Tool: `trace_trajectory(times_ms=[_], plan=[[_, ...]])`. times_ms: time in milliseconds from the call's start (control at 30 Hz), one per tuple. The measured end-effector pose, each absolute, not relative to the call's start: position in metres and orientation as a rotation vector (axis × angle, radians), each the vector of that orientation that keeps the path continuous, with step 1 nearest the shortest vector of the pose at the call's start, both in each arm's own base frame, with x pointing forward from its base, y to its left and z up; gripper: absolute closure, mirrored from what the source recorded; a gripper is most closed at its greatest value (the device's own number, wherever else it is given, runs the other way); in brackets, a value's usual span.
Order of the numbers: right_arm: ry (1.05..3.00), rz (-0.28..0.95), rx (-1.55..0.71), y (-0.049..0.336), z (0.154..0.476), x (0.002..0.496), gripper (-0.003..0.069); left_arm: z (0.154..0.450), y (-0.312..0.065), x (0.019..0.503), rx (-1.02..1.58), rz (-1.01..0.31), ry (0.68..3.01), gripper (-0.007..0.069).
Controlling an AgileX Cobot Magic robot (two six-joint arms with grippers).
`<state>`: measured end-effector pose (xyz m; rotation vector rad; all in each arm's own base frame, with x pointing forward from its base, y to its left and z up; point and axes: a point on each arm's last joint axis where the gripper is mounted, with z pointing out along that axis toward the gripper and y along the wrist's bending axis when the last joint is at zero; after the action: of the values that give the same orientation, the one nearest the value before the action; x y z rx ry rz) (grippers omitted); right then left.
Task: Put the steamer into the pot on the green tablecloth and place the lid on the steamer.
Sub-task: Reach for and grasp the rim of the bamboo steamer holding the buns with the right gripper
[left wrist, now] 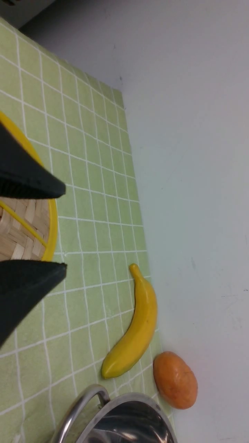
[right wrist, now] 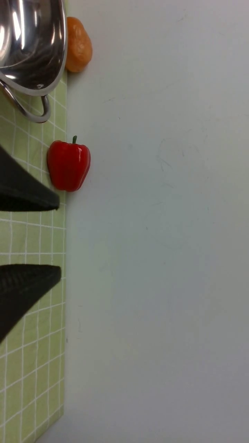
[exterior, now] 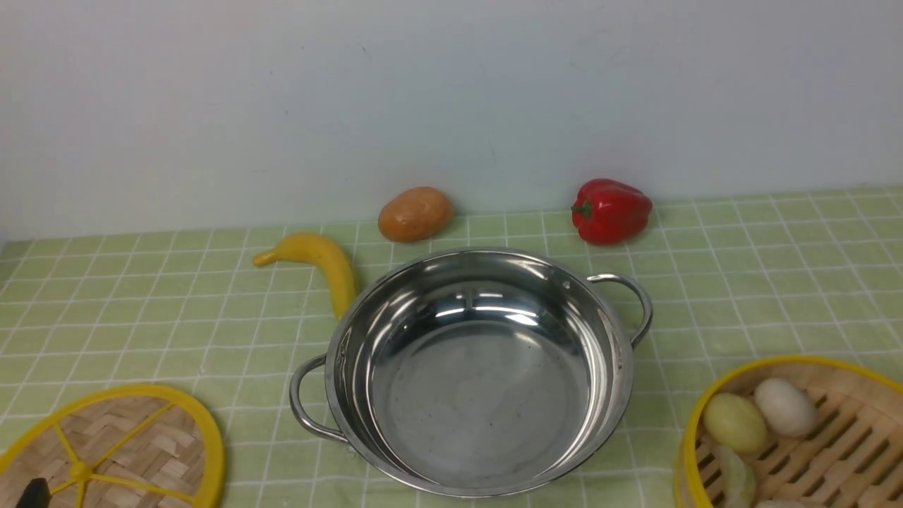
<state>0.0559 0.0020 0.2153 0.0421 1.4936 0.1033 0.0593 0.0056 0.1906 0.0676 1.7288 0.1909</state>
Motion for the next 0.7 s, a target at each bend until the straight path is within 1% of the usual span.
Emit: trace_trajectory(times_ms=[267,400,467,567,633,700], plan=[[1.493,0.091,0.031,0.002,0.215,0.056,0.0416,0.191,0.006,0.059,0.068,0.191,1.729,0.0382],[1.447,0.100,0.031,0.002,0.221,0.055,0.0416,0.191,0.006,0.059,0.068,0.191,1.729,0.0382],[1.395,0.126,0.049,0.002,0.234,0.053,0.0416,0.191,0.006,0.059,0.068,0.191,1.729,0.0382],[1.316,0.173,0.083,0.002,0.266,0.044,0.0416,0.191,0.006,0.059,0.068,0.191,1.729,0.0382],[1.315,0.195,0.106,0.001,0.283,0.037,0.0416,0.191,0.006,0.059,0.068,0.191,1.729,0.0382],[1.364,0.211,0.130,0.001,0.293,0.032,0.0416,0.191,0.006,0.059,0.068,0.191,1.729,0.0382]])
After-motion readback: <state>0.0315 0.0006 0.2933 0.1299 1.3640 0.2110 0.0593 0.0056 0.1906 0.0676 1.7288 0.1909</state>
